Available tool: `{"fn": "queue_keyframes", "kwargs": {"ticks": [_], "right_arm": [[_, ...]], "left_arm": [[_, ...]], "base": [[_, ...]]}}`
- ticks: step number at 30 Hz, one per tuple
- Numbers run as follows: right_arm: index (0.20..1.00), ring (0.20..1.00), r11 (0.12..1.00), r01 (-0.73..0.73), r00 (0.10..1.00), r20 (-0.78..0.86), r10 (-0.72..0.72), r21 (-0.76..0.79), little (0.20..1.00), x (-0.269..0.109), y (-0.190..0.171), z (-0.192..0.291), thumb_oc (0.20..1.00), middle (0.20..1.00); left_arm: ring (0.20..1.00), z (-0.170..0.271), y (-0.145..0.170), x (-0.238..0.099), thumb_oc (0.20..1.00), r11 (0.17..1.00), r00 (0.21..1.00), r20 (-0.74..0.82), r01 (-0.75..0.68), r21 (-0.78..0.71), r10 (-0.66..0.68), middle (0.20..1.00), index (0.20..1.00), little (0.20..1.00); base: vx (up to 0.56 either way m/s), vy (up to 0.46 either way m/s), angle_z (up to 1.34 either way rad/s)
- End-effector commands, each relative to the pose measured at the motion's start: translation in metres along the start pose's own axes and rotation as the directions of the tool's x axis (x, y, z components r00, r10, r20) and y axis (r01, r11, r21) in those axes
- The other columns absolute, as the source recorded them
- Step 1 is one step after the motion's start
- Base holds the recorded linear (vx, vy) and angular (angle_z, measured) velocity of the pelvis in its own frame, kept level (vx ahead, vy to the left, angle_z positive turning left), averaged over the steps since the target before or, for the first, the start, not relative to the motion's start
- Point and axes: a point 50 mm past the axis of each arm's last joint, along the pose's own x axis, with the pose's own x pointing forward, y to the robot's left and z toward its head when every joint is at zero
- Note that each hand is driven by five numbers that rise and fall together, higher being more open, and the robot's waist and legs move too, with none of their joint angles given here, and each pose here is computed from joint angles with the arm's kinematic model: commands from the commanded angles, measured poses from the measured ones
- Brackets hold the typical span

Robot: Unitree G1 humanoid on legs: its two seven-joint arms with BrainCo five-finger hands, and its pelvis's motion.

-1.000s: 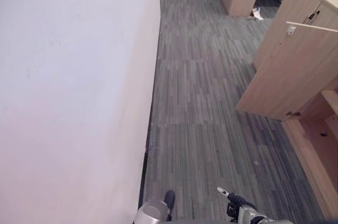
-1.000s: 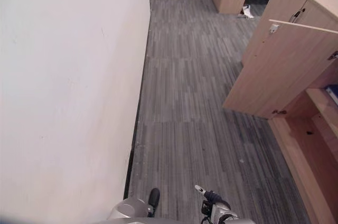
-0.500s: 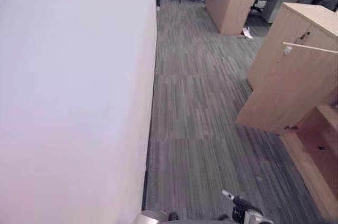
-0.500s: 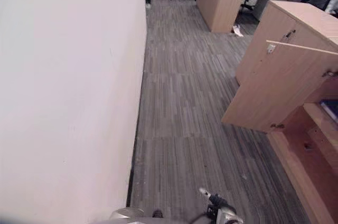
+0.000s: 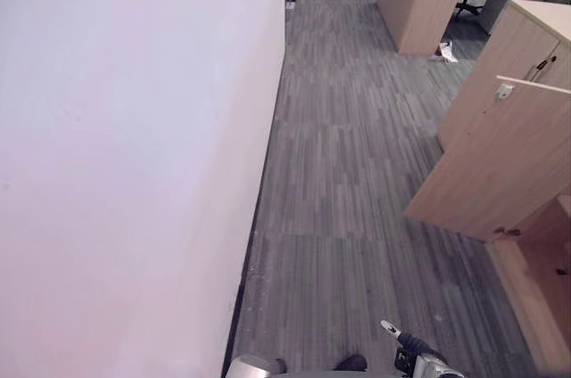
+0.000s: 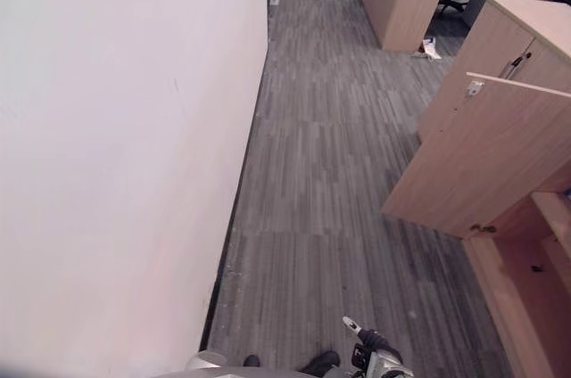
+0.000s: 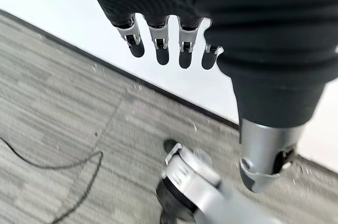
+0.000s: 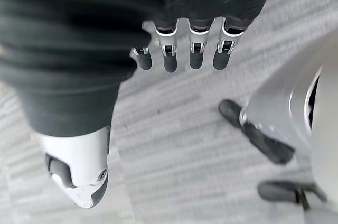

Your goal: Put the empty folder in the office cabinet

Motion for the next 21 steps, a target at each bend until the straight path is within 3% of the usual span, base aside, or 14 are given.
{"fn": "queue_keyframes", "kwargs": {"ticks": [1, 6, 11, 21], "right_arm": [[1.000, 1.000, 0.994, -0.022, 0.998, 0.064, 0.016, 0.103, 1.000, 0.000, 0.012, 0.018, 1.000, 1.000], [1.000, 1.000, 0.993, -0.020, 0.995, 0.097, 0.009, 0.117, 1.000, 0.001, 0.011, 0.028, 1.000, 1.000], [1.000, 1.000, 0.994, -0.011, 0.992, 0.128, -0.003, 0.106, 1.000, 0.001, 0.007, 0.041, 1.000, 1.000], [1.000, 1.000, 0.999, -0.052, 0.982, 0.184, 0.053, -0.015, 1.000, -0.001, 0.029, 0.062, 1.000, 1.000]], "left_arm": [[1.000, -0.007, 0.003, -0.001, 1.000, 0.998, 1.000, -0.016, -0.021, 0.066, 0.022, 1.000, 1.000, 1.000], [1.000, 0.022, 0.005, 0.001, 1.000, 0.999, 0.995, 0.087, -0.045, 0.022, 0.043, 1.000, 1.000, 1.000], [1.000, 0.021, -0.001, 0.001, 1.000, 0.999, 0.995, 0.091, -0.037, -0.026, 0.039, 1.000, 1.000, 1.000], [1.000, 0.019, -0.004, 0.001, 1.000, 0.991, 0.996, 0.070, -0.047, -0.125, 0.056, 1.000, 1.000, 1.000]], "base": [[0.28, -0.118, 0.17], [0.23, -0.141, 0.02], [0.04, -0.010, -0.09], [0.12, 0.126, -0.71]]}}
